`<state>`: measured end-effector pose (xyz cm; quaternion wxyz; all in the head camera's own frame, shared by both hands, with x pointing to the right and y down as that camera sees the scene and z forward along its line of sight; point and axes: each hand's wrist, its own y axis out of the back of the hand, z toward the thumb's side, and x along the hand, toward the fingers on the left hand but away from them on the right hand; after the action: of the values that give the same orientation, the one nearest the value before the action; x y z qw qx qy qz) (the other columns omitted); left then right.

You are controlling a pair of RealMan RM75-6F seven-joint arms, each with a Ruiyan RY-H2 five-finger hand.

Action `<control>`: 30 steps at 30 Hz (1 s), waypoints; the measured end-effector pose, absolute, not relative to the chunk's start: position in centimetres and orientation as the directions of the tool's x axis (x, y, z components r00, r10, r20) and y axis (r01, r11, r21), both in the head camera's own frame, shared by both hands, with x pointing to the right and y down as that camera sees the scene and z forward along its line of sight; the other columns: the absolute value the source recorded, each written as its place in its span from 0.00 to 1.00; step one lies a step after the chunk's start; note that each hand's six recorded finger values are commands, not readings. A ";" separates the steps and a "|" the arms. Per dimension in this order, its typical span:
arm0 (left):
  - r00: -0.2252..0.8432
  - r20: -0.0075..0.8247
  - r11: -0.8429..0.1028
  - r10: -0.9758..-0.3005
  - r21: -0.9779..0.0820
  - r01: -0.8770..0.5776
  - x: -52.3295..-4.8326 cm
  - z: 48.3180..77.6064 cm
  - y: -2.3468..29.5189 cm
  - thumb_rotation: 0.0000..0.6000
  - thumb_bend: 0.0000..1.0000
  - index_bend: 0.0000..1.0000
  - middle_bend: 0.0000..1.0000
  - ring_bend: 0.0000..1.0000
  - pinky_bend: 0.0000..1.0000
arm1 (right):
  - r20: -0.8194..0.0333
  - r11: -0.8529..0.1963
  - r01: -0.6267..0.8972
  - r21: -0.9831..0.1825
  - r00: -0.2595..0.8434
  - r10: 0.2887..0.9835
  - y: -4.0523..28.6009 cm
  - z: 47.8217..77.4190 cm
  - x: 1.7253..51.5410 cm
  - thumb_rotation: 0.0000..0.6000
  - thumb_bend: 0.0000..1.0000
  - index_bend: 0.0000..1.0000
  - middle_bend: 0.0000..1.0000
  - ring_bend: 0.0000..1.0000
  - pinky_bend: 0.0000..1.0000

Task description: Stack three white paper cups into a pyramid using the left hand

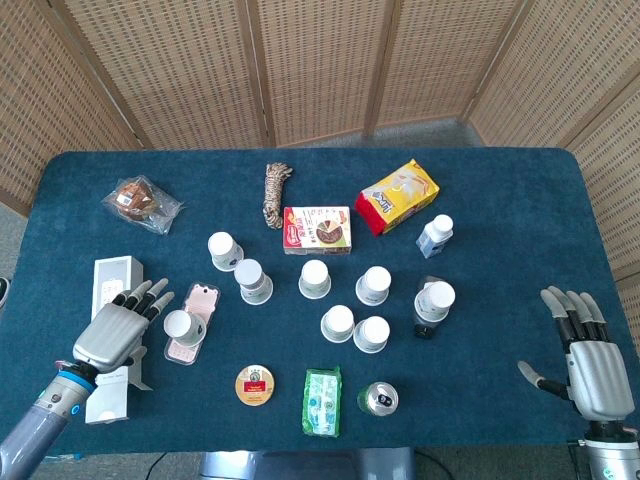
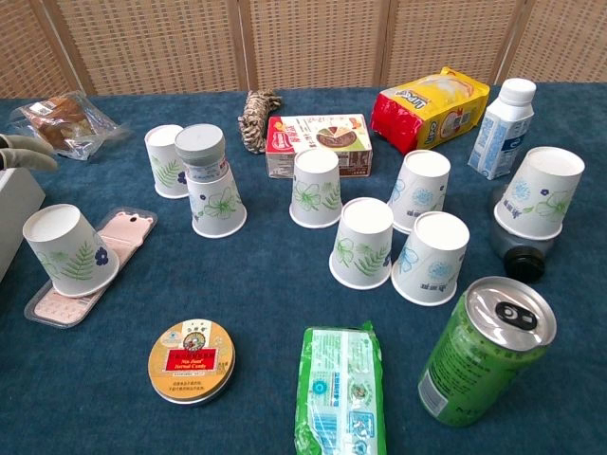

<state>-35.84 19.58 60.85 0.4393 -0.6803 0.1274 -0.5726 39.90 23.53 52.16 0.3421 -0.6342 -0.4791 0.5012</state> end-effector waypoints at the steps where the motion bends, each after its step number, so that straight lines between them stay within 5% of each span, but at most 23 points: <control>1: 0.312 0.669 -0.582 -0.675 -0.742 0.331 -35.8 61.0 19.6 1.00 0.31 0.00 0.04 0.02 0.24 | -0.308 -0.307 0.265 -0.914 0.039 0.951 23.5 52.2 39.9 1.00 0.19 0.00 0.00 0.00 0.00; 10: 0.323 0.683 -0.597 -0.655 -0.730 0.334 -34.3 62.6 20.3 1.00 0.31 0.03 0.06 0.04 0.28 | -0.307 -0.306 0.268 -0.914 0.038 0.951 23.5 52.1 39.9 1.00 0.19 0.00 0.00 0.00 0.00; 20: 0.345 0.661 -0.585 -0.666 -0.750 0.309 -32.2 64.6 20.5 1.00 0.32 0.30 0.31 0.27 0.44 | -0.307 -0.306 0.269 -0.913 0.038 0.951 23.5 52.1 40.0 1.00 0.19 0.00 0.00 0.00 0.00; 30: 0.352 0.631 -0.556 -0.691 -0.775 0.300 -31.3 64.7 20.2 1.00 0.33 0.36 0.38 0.36 0.48 | -0.308 -0.306 0.272 -0.912 0.037 0.951 23.5 52.1 40.0 1.00 0.19 0.00 0.00 0.00 0.00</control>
<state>-31.34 20.20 64.74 0.4494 -0.6884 0.1420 -0.5513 40.04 23.46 52.10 0.3396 -0.6350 -0.4814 0.4997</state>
